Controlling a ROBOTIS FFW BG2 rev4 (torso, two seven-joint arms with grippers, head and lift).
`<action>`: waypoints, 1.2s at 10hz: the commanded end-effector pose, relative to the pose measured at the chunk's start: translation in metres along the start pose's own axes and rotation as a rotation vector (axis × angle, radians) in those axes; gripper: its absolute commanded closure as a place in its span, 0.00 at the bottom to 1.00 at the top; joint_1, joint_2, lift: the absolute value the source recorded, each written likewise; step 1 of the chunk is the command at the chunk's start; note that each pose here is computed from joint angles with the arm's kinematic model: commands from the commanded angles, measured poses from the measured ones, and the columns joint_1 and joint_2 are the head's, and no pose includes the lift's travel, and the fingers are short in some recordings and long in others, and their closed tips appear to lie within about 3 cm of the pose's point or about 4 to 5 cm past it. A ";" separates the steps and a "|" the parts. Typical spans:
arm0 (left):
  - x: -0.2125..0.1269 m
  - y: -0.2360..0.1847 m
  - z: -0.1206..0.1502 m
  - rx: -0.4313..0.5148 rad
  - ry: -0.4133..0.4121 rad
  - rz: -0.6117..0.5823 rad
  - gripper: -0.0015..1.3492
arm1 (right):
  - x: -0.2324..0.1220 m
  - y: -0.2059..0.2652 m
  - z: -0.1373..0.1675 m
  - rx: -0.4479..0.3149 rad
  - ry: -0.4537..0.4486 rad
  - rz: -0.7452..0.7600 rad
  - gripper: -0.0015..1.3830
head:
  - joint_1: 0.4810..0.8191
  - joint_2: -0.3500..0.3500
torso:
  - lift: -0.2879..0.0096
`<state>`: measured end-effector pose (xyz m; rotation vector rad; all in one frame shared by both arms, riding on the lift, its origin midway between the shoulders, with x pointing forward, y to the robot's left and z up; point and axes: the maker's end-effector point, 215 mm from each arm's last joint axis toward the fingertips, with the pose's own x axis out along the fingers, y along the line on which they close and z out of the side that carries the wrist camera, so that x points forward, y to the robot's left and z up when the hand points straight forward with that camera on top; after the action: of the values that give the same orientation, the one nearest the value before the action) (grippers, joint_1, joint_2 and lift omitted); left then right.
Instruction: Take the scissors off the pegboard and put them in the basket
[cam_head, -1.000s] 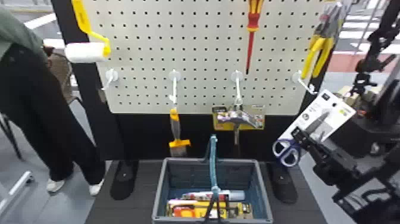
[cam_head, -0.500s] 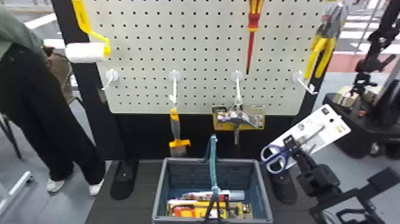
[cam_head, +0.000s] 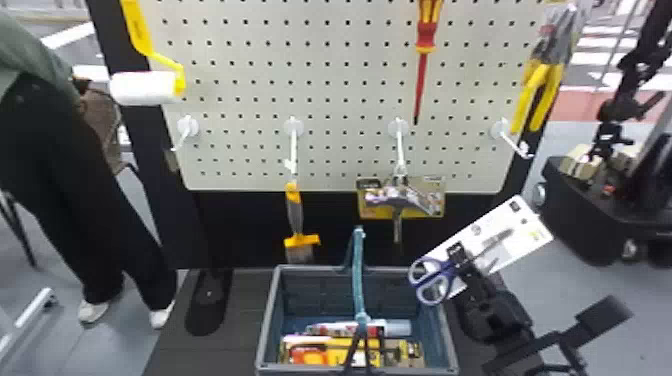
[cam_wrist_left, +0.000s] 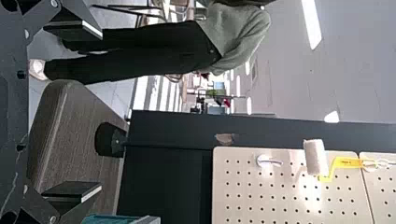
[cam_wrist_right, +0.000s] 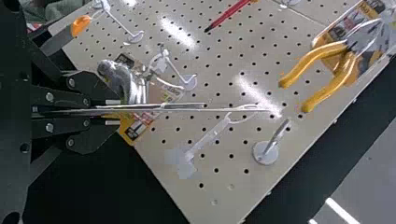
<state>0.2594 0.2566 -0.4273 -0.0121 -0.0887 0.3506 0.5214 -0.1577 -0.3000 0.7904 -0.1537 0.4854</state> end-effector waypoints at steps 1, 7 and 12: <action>0.000 -0.001 -0.001 0.000 0.001 -0.002 0.12 | 0.003 -0.001 -0.022 0.058 0.020 -0.002 0.87 | 0.20 0.50 | 0.63; 0.000 0.000 -0.002 -0.002 0.004 -0.001 0.12 | 0.018 0.015 -0.059 0.124 0.091 0.050 0.87 | 0.20 0.50 | 0.63; 0.000 0.000 -0.004 0.000 0.006 -0.001 0.12 | 0.024 0.028 -0.084 0.172 0.171 0.098 0.92 | 0.20 0.50 | 0.63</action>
<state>0.2598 0.2561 -0.4307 -0.0144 -0.0837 0.3484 0.5250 -0.0742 -0.3331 0.9082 -0.0001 0.6585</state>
